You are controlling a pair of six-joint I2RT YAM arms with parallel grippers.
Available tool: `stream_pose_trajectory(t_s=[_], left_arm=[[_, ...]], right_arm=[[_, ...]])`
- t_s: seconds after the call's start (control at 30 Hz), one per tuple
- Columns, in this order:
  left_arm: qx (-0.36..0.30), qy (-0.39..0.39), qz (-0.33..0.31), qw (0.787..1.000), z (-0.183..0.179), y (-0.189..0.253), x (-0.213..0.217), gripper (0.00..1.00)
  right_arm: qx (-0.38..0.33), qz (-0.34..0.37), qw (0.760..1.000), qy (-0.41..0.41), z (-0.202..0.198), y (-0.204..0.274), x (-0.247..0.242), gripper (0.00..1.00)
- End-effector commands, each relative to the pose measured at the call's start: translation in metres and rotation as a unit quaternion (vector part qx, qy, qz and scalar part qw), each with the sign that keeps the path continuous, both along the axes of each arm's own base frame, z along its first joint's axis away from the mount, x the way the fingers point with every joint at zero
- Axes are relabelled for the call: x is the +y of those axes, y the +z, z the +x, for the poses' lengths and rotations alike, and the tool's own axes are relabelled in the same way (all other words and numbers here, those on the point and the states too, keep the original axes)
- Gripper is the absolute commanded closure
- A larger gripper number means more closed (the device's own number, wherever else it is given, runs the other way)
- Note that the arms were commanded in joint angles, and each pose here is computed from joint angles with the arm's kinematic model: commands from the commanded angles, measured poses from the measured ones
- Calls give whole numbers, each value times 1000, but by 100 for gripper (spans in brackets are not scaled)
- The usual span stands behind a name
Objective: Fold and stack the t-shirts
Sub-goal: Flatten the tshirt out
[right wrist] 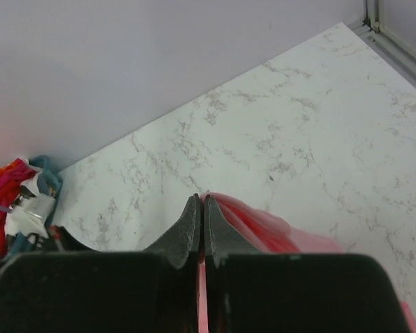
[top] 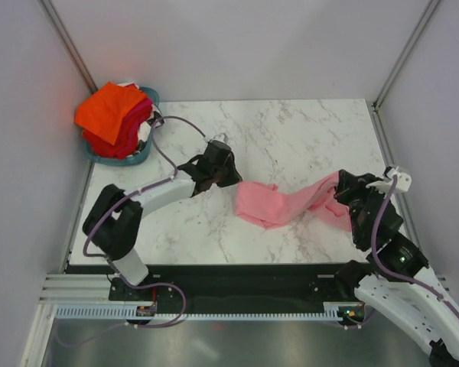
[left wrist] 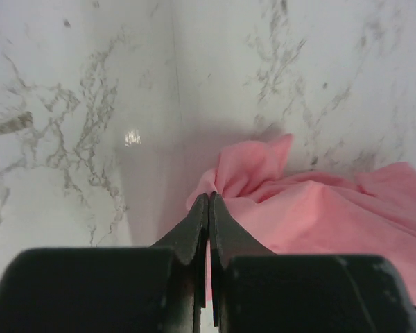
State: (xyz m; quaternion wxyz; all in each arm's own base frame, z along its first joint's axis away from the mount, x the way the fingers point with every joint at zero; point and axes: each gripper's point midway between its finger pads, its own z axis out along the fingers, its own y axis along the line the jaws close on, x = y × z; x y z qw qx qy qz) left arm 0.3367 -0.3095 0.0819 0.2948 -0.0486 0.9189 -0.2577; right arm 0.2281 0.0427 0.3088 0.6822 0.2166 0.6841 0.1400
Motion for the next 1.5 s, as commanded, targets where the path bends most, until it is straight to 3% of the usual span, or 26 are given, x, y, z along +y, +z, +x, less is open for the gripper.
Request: stream_pose_trajectory(t_s=[0.0, 0.07, 0.23, 0.4, 0.53, 0.77, 0.87, 0.93, 1.07, 1.17, 1.27, 1.47], left_arm=[[-112, 49, -9, 992, 27, 90, 34, 98], [-149, 74, -6, 986, 33, 129, 56, 98], [-241, 143, 25, 960, 38, 214, 119, 98], [-320, 229, 42, 918, 15, 289, 189, 98], [-379, 288, 5, 879, -33, 338, 233, 98], [-428, 295, -54, 853, -98, 353, 264, 98], [-426, 283, -69, 857, -107, 341, 262, 98], [-408, 268, -64, 871, -101, 319, 252, 98], [-354, 246, -67, 900, -84, 275, 229, 98], [-332, 237, -51, 912, -73, 258, 220, 98], [-340, 241, -36, 908, -71, 268, 225, 98], [-401, 254, -53, 879, -98, 318, 247, 98]], right_arm=[[25, 4, 1000, 18, 21, -7, 25, 100], [45, 4, 998, 47, 32, -16, 45, 100], [89, -49, 994, 27, 67, -22, 61, 100], [60, -40, 997, 20, 96, 37, 45, 100], [-4, -26, 997, 72, 85, 95, 54, 100], [-72, -15, 978, 194, 29, 118, 73, 100], [-90, -3, 976, 198, 13, 112, 67, 100], [-82, -2, 978, 193, 14, 104, 66, 100], [15, -10, 983, 183, 39, 58, 76, 100], [30, -13, 979, 200, 45, 55, 85, 100], [11, -10, 979, 204, 42, 71, 85, 100], [-71, -6, 972, 224, 10, 116, 76, 100]])
